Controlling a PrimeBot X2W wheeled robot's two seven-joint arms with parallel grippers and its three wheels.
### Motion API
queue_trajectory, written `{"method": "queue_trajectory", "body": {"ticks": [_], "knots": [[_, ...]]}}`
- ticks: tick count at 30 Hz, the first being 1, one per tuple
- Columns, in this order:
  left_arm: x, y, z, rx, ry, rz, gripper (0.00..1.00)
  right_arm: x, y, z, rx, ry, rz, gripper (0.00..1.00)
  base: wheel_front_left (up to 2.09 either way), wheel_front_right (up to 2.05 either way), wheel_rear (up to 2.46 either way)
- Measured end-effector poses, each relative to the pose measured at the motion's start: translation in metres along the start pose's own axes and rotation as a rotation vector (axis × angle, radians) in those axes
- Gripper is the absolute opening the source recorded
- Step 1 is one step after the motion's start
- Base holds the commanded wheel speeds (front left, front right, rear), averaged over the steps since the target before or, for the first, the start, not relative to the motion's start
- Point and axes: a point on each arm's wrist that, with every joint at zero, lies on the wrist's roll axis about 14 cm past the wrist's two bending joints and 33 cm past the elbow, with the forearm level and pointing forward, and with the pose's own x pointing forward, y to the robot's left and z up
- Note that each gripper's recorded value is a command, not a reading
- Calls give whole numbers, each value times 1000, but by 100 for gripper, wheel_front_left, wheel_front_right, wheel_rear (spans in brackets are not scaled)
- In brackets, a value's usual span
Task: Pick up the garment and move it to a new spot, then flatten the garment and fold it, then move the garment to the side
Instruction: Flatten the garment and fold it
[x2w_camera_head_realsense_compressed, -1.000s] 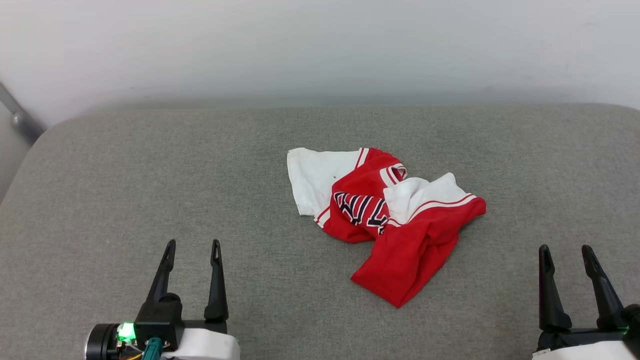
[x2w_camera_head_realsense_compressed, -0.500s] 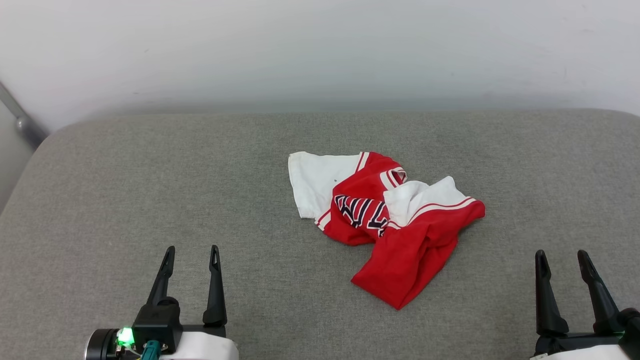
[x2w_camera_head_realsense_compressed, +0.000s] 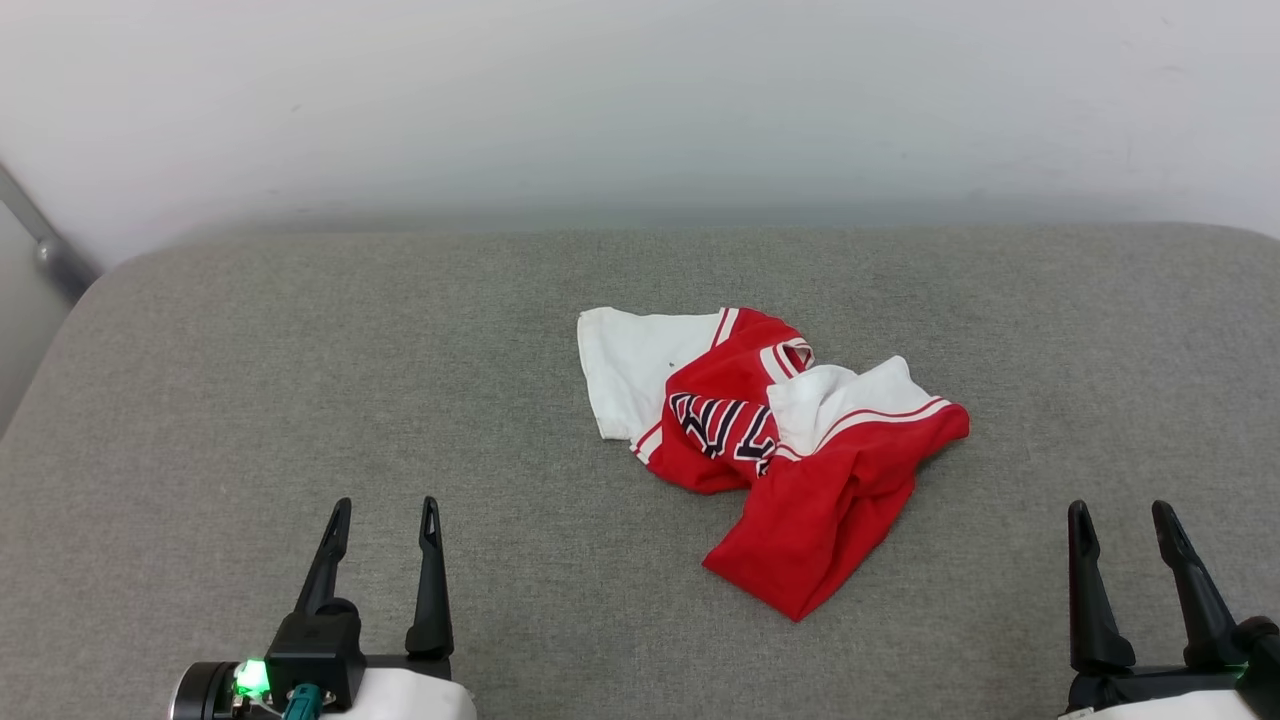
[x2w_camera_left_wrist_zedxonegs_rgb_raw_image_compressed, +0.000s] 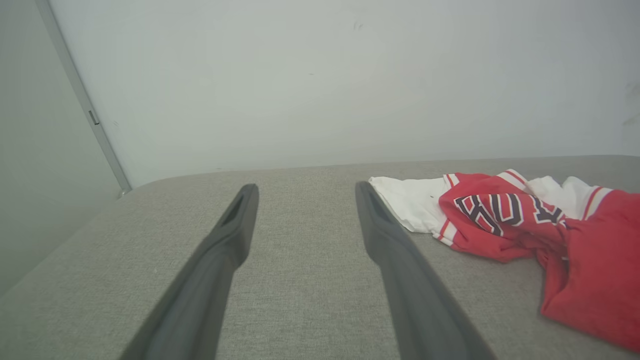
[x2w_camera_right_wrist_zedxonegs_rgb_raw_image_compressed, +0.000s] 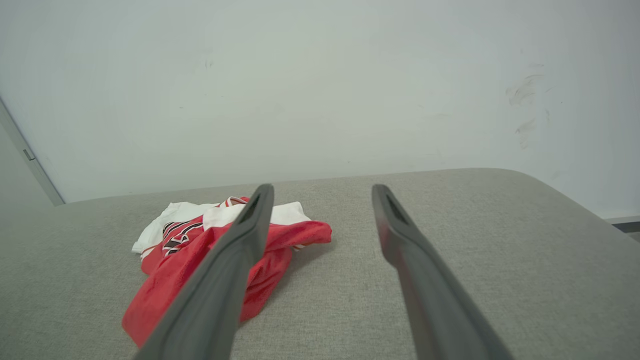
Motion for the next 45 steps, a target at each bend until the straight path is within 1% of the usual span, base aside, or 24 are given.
{"method": "queue_trajectory", "body": {"ticks": [7,11,15,18,21,24,26,29,32,36,40,42,45], "knots": [[0,1,-2,1,6,1,100,1,-2,2,-4,-7,-6,100,0,0,0],[1,1,-4,0,12,2,100,14,-6,21,-29,-69,-13,100,0,0,0],[6,1,-7,-1,19,3,100,43,-4,59,-76,-199,-2,100,0,0,0],[11,1,-10,-1,26,6,100,69,7,82,-132,-278,28,100,0,0,0],[17,1,-14,-1,33,8,100,97,21,95,-193,-321,95,100,0,0,0],[23,3,-19,2,45,18,100,127,27,96,-266,-319,173,100,0,0,0],[27,5,-22,4,49,25,100,145,30,77,-302,-243,231,100,0,0,0],[32,8,-26,6,57,35,100,171,36,40,-363,-21,314,100,0,0,0],[38,11,-28,9,59,47,100,186,40,6,-431,210,391,100,0,0,0],[47,14,-33,6,64,57,100,183,48,-40,-497,530,504,100,0,0,0],[57,15,-38,-2,65,67,100,171,44,-75,-560,831,570,100,0,0,0],[61,15,-40,-7,67,72,100,168,43,-89,-594,953,589,100,0,0,0],[68,16,-45,-15,72,81,100,166,38,-108,-663,1097,607,100,0,0,0]]}}
